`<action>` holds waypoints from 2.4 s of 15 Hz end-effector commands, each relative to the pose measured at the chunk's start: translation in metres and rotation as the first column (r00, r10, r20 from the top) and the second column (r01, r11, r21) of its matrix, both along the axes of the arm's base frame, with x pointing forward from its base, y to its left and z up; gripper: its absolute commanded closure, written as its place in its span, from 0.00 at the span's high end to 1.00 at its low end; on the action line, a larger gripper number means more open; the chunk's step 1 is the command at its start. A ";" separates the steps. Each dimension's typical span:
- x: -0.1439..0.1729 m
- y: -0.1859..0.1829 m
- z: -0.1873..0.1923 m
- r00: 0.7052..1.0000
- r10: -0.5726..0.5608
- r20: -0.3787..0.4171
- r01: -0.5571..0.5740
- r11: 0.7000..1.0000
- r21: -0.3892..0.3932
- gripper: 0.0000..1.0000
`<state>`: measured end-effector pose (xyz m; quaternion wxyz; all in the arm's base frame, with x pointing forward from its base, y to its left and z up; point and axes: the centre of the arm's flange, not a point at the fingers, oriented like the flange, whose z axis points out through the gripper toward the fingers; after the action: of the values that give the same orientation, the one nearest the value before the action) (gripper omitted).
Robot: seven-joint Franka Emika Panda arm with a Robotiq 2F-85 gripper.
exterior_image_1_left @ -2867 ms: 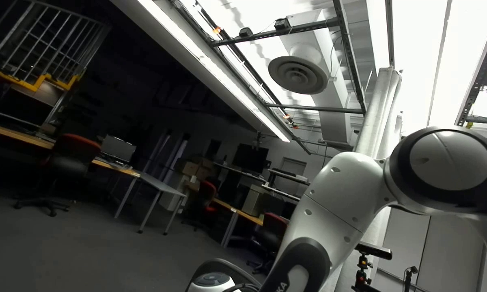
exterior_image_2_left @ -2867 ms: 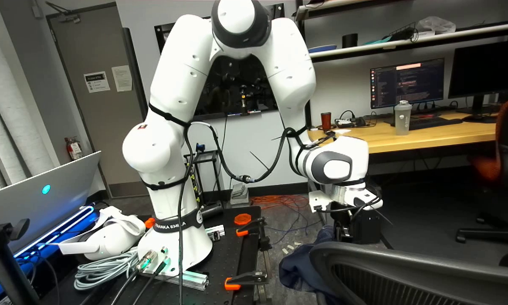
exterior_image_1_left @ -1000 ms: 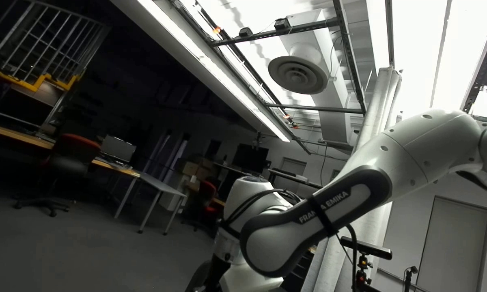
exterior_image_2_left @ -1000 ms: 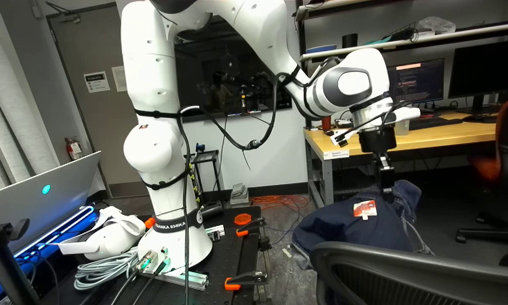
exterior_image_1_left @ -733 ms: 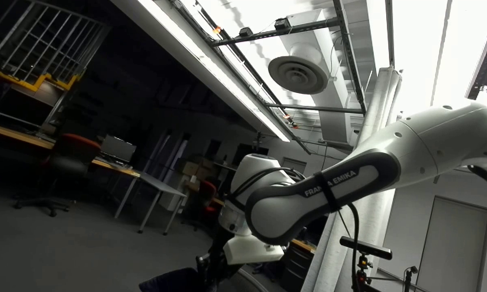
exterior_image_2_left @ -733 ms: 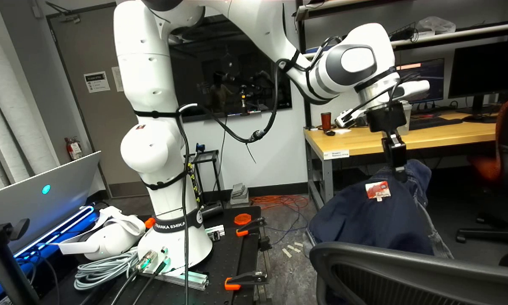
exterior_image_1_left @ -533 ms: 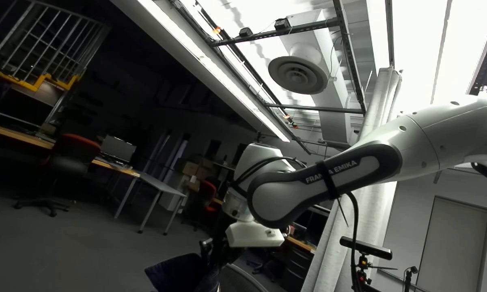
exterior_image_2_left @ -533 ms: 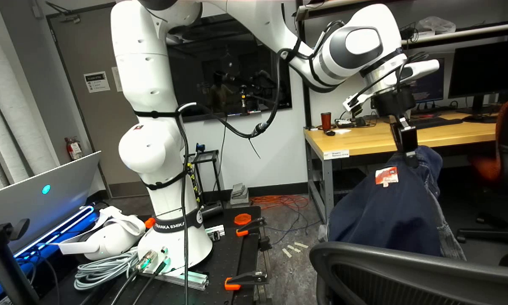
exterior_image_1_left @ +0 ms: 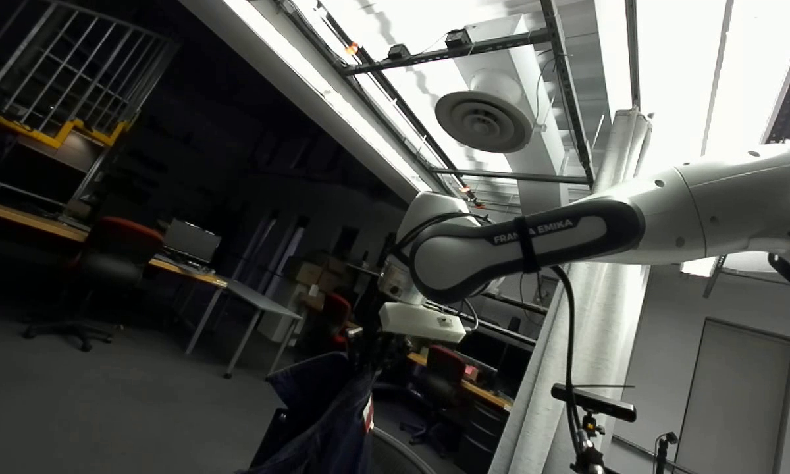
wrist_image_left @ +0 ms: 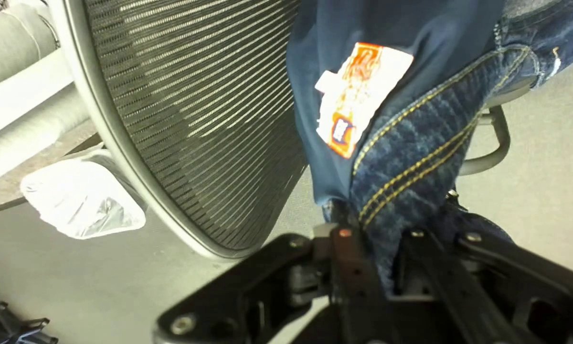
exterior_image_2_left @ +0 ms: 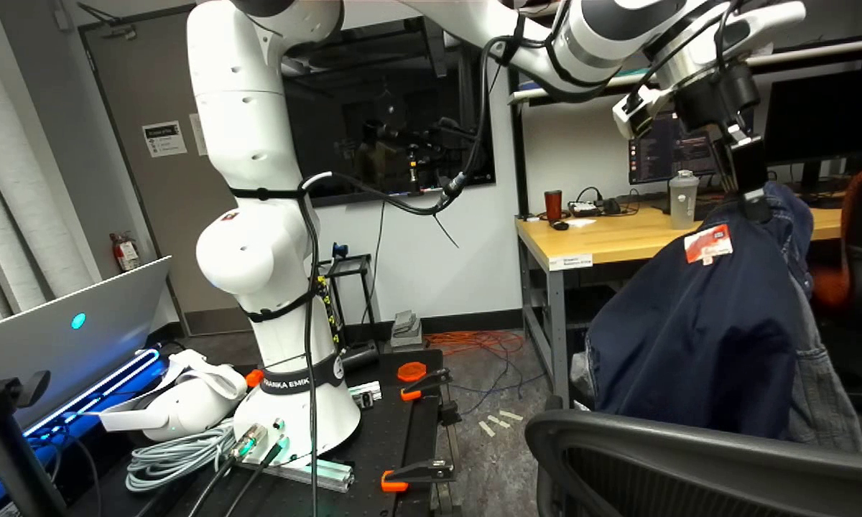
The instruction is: Pick the cloth and put it on the back rest of the chair
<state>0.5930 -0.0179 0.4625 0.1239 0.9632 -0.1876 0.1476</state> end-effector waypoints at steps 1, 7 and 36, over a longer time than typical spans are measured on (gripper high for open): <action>0.018 -0.012 0.065 0.998 -0.044 0.047 0.043 0.999 0.008 0.02; 0.017 -0.034 0.119 0.988 -0.102 0.115 0.102 0.995 0.010 0.02; -0.093 -0.252 0.321 0.785 -0.515 0.343 0.482 0.857 0.183 0.02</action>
<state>0.5167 -0.2501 0.7396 0.0897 0.8504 -0.4468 0.2629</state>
